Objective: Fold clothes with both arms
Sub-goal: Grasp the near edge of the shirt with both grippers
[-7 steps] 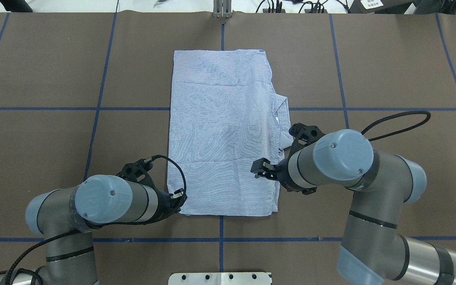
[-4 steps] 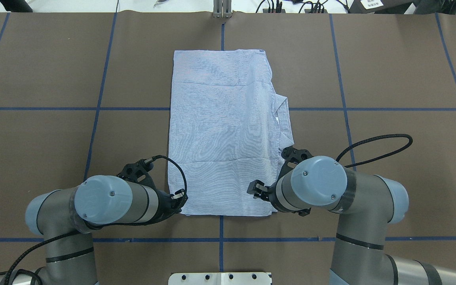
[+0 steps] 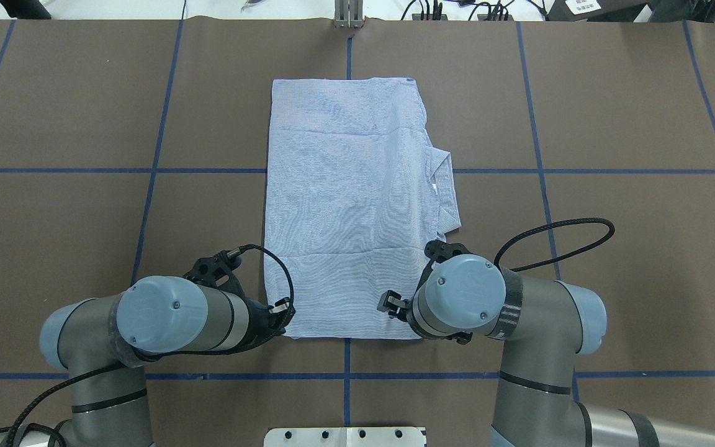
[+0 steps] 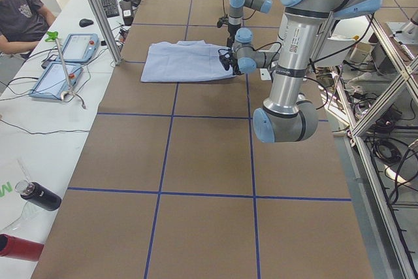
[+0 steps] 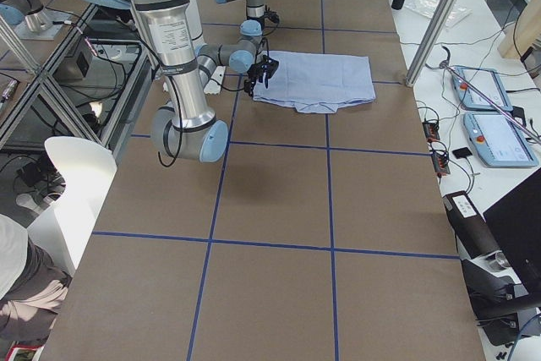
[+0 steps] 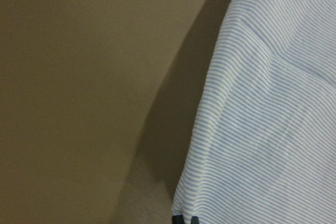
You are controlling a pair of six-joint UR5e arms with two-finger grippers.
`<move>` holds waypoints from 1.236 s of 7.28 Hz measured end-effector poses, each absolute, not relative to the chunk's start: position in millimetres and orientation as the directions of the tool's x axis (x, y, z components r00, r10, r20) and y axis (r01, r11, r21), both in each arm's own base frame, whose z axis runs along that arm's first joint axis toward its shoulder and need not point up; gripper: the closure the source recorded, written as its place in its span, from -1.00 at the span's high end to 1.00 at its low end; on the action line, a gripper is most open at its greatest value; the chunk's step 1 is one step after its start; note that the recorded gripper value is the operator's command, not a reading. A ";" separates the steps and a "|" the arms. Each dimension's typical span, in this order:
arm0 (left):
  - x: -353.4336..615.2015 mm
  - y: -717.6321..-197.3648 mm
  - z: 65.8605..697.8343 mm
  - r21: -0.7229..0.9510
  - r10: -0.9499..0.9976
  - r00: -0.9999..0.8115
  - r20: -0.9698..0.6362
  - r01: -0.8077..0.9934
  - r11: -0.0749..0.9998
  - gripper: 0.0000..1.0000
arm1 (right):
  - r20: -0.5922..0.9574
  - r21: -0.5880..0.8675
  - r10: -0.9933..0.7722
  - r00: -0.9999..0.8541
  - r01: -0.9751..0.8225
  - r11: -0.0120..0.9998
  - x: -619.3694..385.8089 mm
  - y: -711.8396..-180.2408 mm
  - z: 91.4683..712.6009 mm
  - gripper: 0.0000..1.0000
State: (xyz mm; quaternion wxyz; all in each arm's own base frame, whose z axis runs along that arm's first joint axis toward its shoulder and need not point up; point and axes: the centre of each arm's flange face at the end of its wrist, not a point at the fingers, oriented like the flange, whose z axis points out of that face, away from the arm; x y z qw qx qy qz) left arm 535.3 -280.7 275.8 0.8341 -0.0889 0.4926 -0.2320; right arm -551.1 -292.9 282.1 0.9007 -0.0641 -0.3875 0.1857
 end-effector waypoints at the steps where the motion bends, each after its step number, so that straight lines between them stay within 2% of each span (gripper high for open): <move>1: 535.4 -280.3 275.8 -0.377 -0.474 0.407 -0.780 0.299 0.877 -1.00 | 0.669 -0.258 0.383 0.636 -0.285 0.923 -553.6 -293.4 284.5 0.99; 9: 535.4 -280.0 276.7 -0.377 -0.474 0.409 -0.780 0.299 0.877 -1.00 | 0.662 -0.248 0.367 0.654 -0.271 0.930 -563.2 -294.3 290.2 0.97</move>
